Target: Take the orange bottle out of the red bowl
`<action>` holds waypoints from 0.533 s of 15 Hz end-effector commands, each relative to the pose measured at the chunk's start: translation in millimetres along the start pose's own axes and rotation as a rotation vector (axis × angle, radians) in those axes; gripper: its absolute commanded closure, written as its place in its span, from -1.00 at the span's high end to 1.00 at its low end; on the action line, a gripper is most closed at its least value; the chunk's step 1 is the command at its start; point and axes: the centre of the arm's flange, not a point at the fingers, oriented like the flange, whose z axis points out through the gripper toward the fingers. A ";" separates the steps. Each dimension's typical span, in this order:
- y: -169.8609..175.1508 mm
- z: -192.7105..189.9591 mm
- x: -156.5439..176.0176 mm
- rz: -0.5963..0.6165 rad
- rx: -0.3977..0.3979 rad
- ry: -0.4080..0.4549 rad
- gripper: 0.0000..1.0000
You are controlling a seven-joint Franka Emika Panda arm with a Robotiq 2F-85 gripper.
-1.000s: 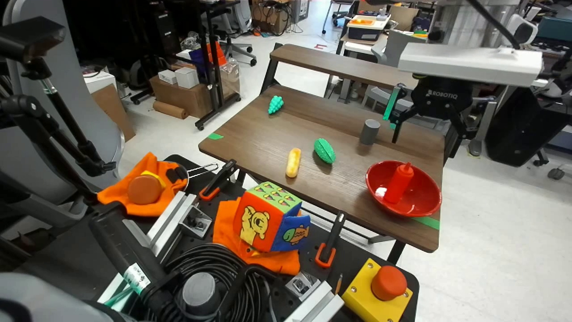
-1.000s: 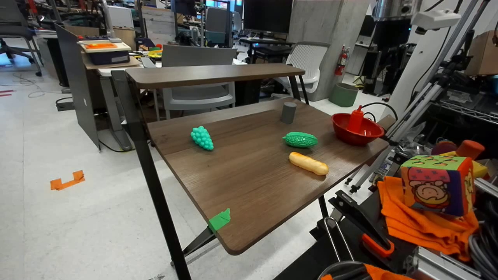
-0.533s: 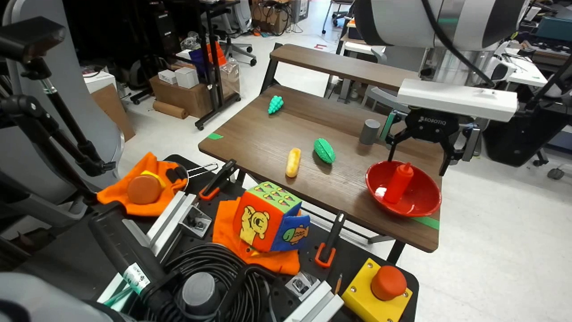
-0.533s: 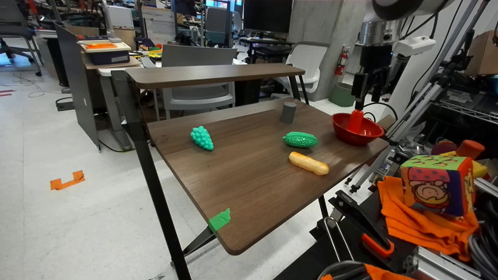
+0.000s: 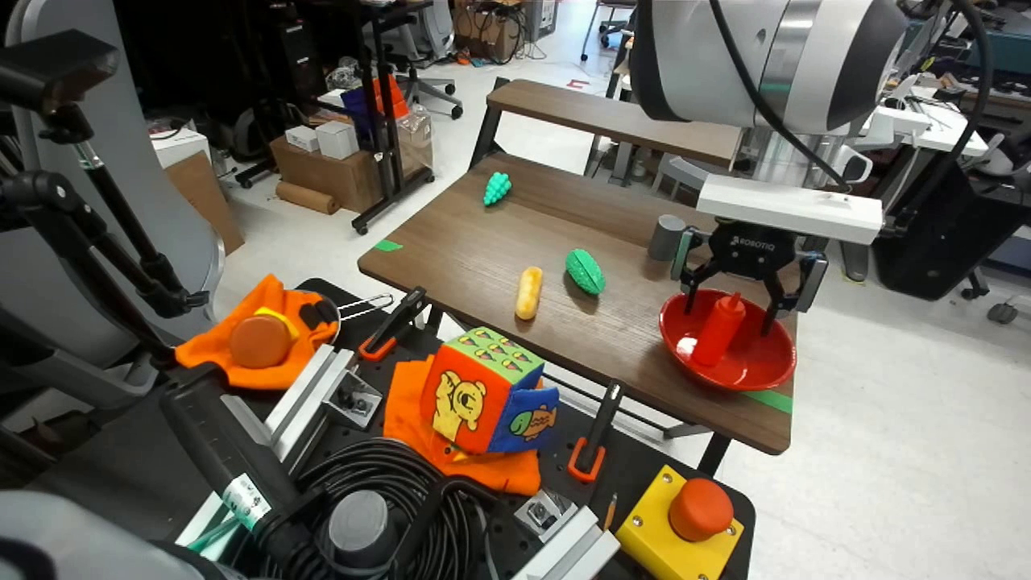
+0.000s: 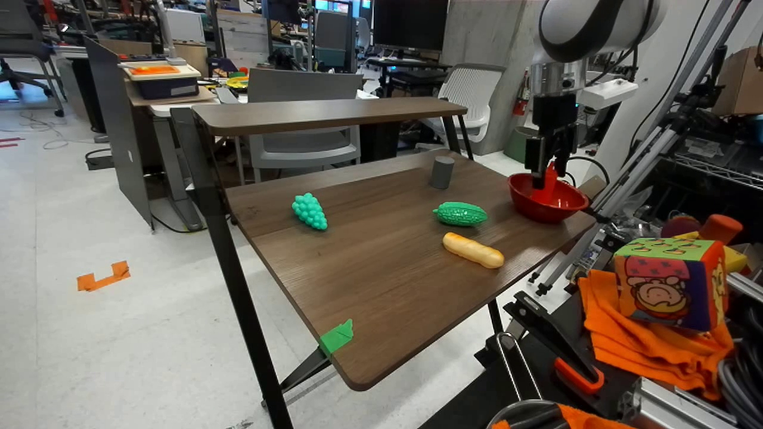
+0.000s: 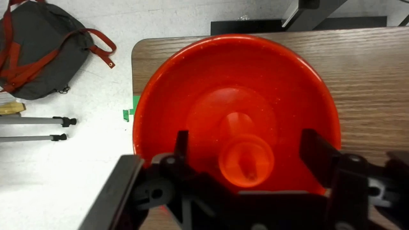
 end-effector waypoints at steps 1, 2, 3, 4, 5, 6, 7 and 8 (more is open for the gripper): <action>-3.9 4.1 16.9 -0.033 0.002 -0.063 0.11; -4.2 5.0 18.0 -0.030 -0.001 -0.071 -0.03; -3.1 5.0 19.5 -0.022 -0.003 -0.071 -0.16; -0.3 3.3 19.9 -0.013 0.000 -0.072 -0.33; 2.6 0.4 19.8 -0.016 0.006 -0.072 -0.46; 6.8 -6.1 18.5 -0.010 0.021 -0.068 -0.63; 9.8 -12.5 17.9 -0.007 0.036 -0.068 -0.74; 13.9 -23.2 17.3 0.002 0.053 -0.064 -0.74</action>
